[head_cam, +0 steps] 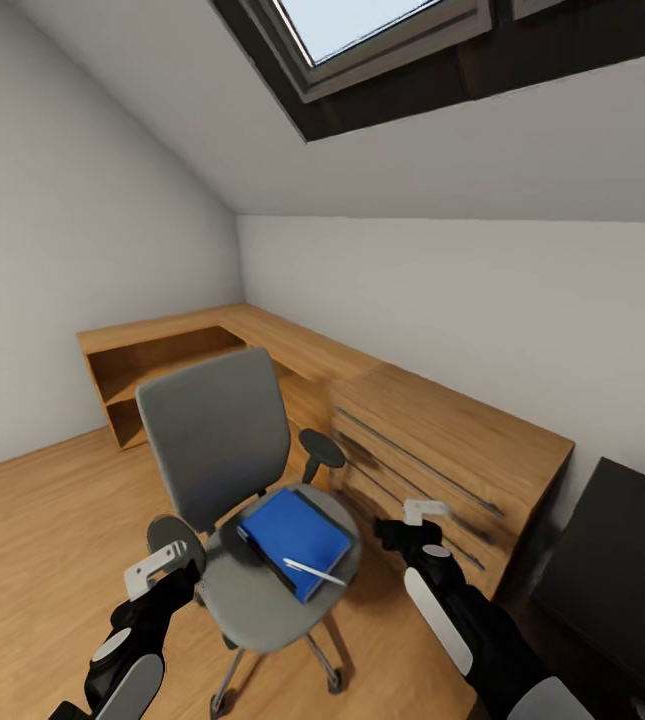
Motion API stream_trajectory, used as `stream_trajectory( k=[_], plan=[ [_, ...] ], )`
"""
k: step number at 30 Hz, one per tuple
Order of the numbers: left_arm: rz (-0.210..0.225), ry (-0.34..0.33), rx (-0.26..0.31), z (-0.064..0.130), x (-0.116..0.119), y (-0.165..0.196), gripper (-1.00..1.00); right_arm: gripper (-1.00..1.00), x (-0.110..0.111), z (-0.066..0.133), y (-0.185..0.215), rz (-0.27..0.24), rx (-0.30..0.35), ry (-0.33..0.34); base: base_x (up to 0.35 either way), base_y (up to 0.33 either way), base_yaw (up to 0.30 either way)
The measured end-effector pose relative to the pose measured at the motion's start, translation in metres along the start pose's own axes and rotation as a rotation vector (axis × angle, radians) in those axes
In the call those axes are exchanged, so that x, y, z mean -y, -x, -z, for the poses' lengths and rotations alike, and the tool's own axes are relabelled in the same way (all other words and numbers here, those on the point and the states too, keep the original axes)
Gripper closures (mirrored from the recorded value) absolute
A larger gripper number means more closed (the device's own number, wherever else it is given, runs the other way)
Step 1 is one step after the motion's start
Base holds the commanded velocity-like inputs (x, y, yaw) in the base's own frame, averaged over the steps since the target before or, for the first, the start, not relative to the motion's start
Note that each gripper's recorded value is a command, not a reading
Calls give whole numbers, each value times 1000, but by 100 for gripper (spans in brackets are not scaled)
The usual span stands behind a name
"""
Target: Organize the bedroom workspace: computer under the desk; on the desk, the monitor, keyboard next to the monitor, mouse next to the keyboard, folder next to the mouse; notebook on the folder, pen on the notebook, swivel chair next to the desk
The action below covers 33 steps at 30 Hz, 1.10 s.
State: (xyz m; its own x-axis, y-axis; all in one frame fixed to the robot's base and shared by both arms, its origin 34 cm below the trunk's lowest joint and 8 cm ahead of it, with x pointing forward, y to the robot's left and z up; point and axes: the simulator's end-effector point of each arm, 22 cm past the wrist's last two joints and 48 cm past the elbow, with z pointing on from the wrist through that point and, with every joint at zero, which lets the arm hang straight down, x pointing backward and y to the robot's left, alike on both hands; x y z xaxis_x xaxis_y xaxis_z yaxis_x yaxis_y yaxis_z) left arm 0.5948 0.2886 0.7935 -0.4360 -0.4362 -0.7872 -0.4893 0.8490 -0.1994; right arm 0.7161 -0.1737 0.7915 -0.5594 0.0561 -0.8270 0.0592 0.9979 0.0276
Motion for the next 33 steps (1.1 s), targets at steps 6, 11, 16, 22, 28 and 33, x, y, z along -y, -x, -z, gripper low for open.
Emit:
stream_trajectory(
  k=[6,11,16,22,28,33],
  plan=[
    [-1,3,-2,-1,-1,-1,-100,-100,-2,-1,-1,0,-4,8,74,1,48],
    [-2,5,-1,-1,-1,-1,-100,-100,-2,0,-1,-3,-3,11,6,0,4],
    [-3,6,-1,-1,-1,-1,-100,-100,-6,2,7,-13,11,19,0,0,90],
    [2,5,1,-1,-1,0,-100,-100,-9,2,4,-5,6,26,0,0,249],
    [13,2,6,0,1,1,-100,-100,-24,5,-3,37,1,57,0,0,254],
    [18,7,7,-1,-1,2,-100,-100,-42,7,-8,64,-7,129,0,0,254]
  ],
)
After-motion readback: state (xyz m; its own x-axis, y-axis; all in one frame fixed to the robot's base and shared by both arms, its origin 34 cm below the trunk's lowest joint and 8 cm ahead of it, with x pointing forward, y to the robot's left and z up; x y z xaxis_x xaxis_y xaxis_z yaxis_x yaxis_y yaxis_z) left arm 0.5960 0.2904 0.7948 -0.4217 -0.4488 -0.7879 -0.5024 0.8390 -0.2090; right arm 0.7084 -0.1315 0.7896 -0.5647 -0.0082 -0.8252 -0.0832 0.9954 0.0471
